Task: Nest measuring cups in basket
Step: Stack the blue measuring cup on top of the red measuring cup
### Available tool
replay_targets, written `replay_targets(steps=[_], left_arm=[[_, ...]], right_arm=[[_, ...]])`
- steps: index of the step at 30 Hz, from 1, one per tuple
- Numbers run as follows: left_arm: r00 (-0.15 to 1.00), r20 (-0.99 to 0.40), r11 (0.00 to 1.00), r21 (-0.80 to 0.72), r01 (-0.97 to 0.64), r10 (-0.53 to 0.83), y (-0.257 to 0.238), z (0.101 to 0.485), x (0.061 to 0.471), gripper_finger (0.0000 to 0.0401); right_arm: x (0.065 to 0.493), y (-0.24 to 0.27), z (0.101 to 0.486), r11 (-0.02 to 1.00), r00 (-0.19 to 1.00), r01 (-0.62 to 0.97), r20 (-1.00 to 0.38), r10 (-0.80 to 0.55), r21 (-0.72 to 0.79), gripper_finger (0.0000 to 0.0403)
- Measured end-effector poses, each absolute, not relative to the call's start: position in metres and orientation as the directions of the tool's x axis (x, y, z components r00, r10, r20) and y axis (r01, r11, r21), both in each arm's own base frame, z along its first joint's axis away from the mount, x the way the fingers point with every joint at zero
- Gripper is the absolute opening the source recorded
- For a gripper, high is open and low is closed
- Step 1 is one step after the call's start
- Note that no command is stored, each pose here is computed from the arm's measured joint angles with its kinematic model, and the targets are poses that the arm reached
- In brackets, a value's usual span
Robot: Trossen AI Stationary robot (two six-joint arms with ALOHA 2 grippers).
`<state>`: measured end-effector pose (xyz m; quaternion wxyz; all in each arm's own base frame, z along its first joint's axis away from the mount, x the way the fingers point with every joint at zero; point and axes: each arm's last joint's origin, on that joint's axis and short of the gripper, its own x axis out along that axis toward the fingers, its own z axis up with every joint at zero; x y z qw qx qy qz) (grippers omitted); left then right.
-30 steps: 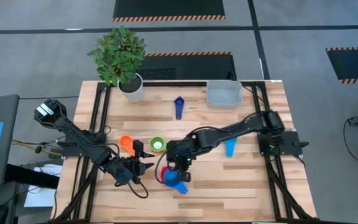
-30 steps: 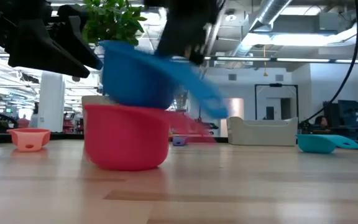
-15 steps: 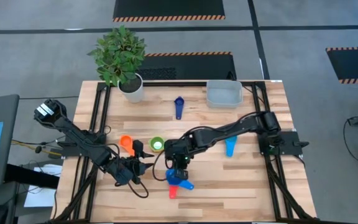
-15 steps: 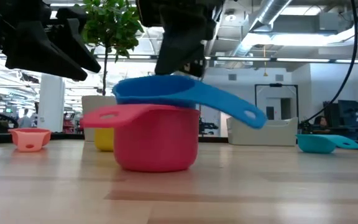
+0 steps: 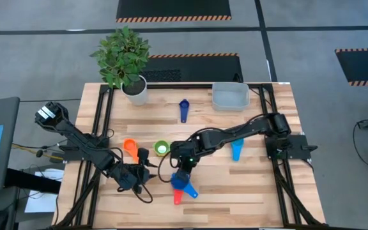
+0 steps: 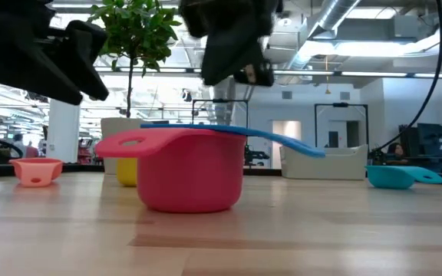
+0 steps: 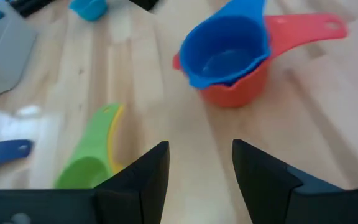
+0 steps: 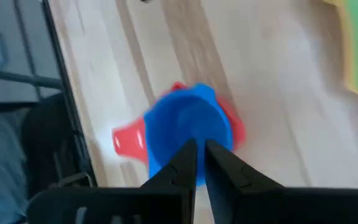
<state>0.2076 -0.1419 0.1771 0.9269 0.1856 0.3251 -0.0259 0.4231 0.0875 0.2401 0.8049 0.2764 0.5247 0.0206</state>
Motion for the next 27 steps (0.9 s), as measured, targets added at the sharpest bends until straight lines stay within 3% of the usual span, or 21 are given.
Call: replay_targets(steps=[5,9,14,22,27], left_arm=[[0.805,-0.593,0.937,0.275,0.217,-0.012,-0.152,0.176,0.212,0.0169],[0.794,-0.592,0.914,0.234,0.332,-0.137,-0.166,0.161,0.222,0.0169],[0.773,-0.619,0.904,0.244,0.352,-0.134,-0.175,0.145,0.233,0.0169],[0.721,-0.658,0.88,0.186,0.438,-0.219,-0.182,0.137,0.256,0.0169],[0.667,-0.678,0.854,0.112,0.508,-0.308,-0.174,0.132,0.268,0.0169]], right_arm=[[0.397,0.1,0.237,0.894,0.301,0.355,-0.939,0.169,0.275,0.005],[0.382,0.124,0.218,0.877,0.212,0.423,-0.966,0.146,0.226,0.003],[0.373,0.147,0.2,0.867,0.201,0.458,-0.973,0.114,0.196,0.0007],[0.378,0.154,0.194,0.855,0.296,0.439,-0.943,0.151,0.275,0.0017],[0.372,0.153,0.183,0.855,0.249,0.451,-0.956,0.157,0.257,0.0007]])
